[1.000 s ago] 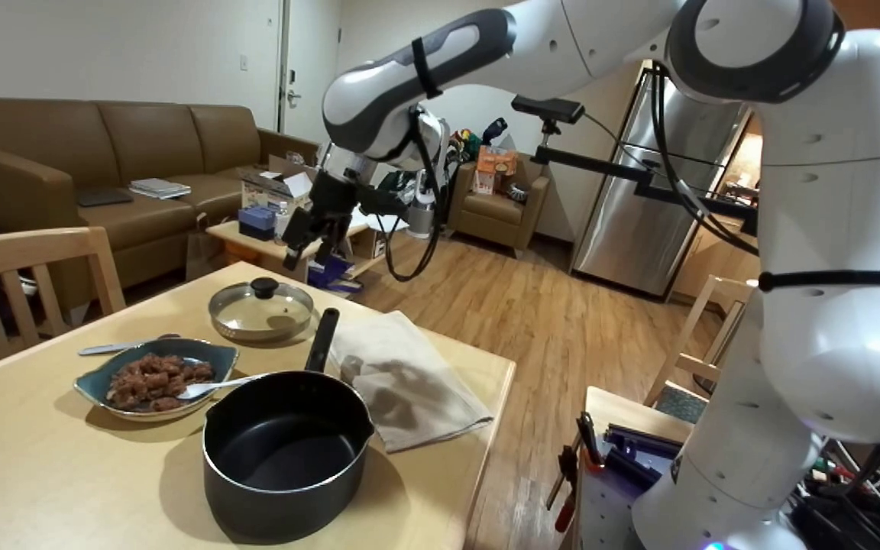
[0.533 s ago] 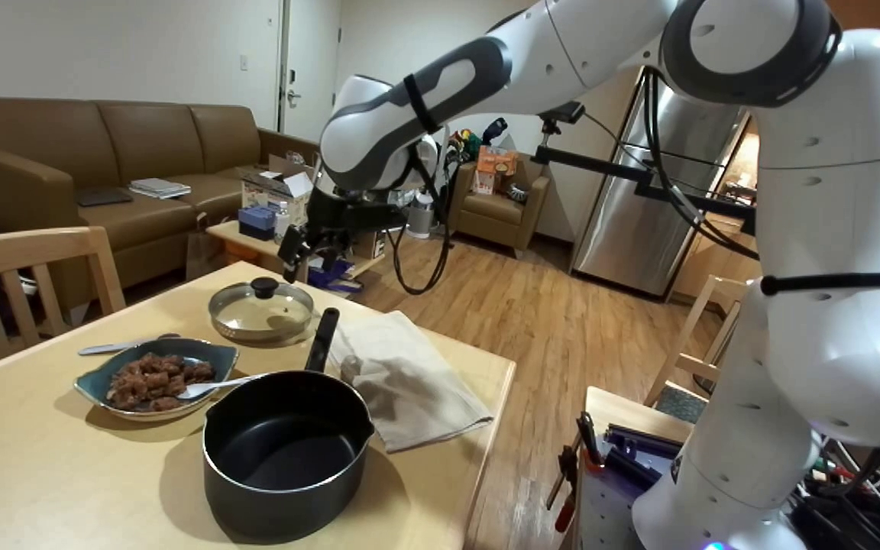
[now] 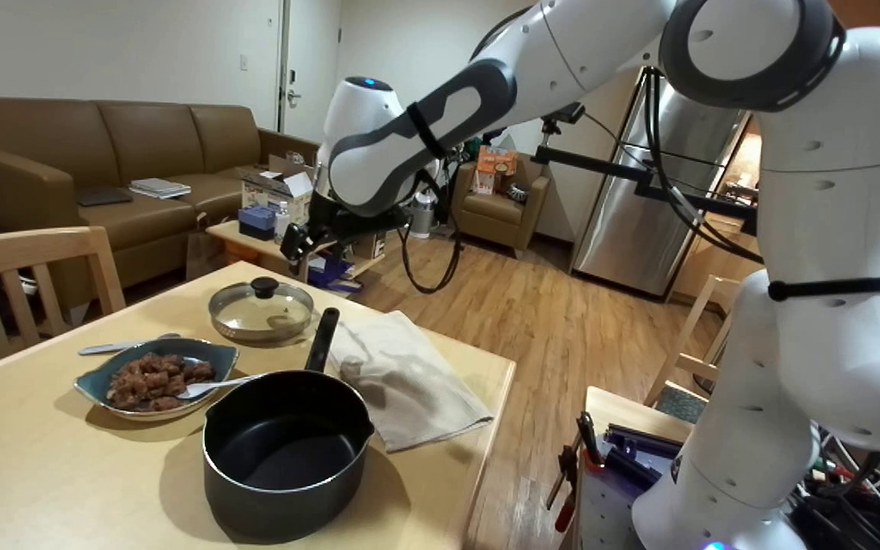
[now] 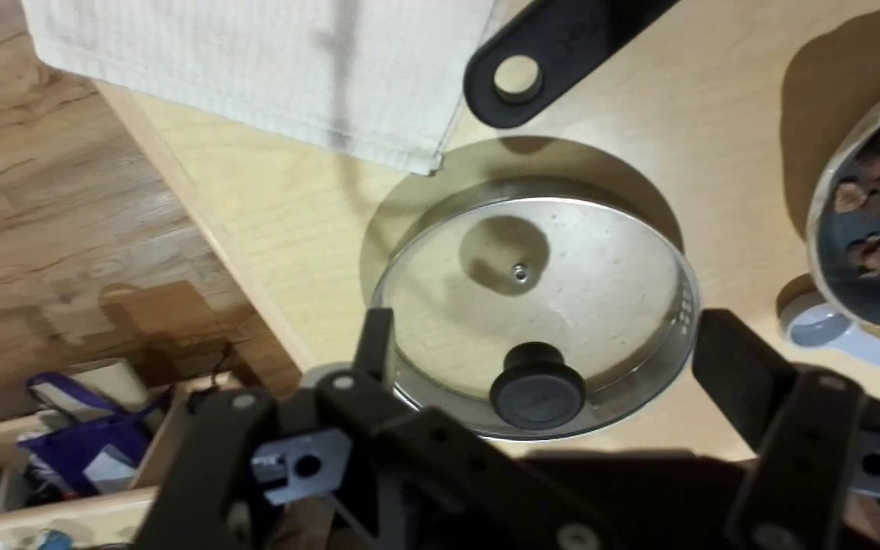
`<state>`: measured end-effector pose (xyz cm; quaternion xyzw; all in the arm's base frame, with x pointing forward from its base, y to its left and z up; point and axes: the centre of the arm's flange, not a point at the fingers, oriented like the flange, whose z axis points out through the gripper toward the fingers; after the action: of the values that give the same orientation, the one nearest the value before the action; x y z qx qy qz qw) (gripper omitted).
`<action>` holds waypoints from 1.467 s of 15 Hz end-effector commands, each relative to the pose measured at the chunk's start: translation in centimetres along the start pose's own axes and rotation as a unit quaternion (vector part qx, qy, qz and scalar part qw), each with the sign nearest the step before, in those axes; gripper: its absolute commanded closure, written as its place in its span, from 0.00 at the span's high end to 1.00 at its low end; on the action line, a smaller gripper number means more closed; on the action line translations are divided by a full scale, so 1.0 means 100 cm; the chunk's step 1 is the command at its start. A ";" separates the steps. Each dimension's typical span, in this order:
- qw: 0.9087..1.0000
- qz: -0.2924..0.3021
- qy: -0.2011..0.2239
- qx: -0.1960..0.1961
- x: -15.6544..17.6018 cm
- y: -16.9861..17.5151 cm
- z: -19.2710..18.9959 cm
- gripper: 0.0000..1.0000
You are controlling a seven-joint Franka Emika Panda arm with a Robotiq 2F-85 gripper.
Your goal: Move the black pot closer to the bowl
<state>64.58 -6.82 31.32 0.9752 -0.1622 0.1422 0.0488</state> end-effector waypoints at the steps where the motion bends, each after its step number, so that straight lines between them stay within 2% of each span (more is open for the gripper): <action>1: 1.000 0.015 0.003 -0.020 -0.004 -0.001 0.003 1.00; 3: 0.999 0.031 0.005 -0.041 -0.009 -0.006 0.008 1.00; 5: 0.998 0.035 0.006 -0.044 -0.010 -0.008 0.010 1.00; 6: 0.995 0.056 0.003 -0.084 -0.010 -0.010 0.012 1.00; 7: 0.993 0.068 -0.002 -0.096 -0.012 -0.012 0.015 1.00; 11: 0.993 0.066 -0.070 -0.070 -0.027 -0.027 0.035 1.00; 12: 0.995 0.059 -0.070 -0.047 -0.030 -0.034 0.038 1.00; 13: 0.994 0.061 -0.058 -0.072 -0.034 -0.028 0.031 1.00; 17: 0.994 0.063 -0.066 -0.057 -0.038 -0.039 0.035 1.00; 20: 0.980 0.124 -0.079 -0.134 -0.043 -0.030 0.044 1.00; 22: 0.970 0.124 -0.100 -0.183 -0.051 -0.028 0.057 1.00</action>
<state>62.52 -3.94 25.97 0.9458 -0.2904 0.0515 0.1357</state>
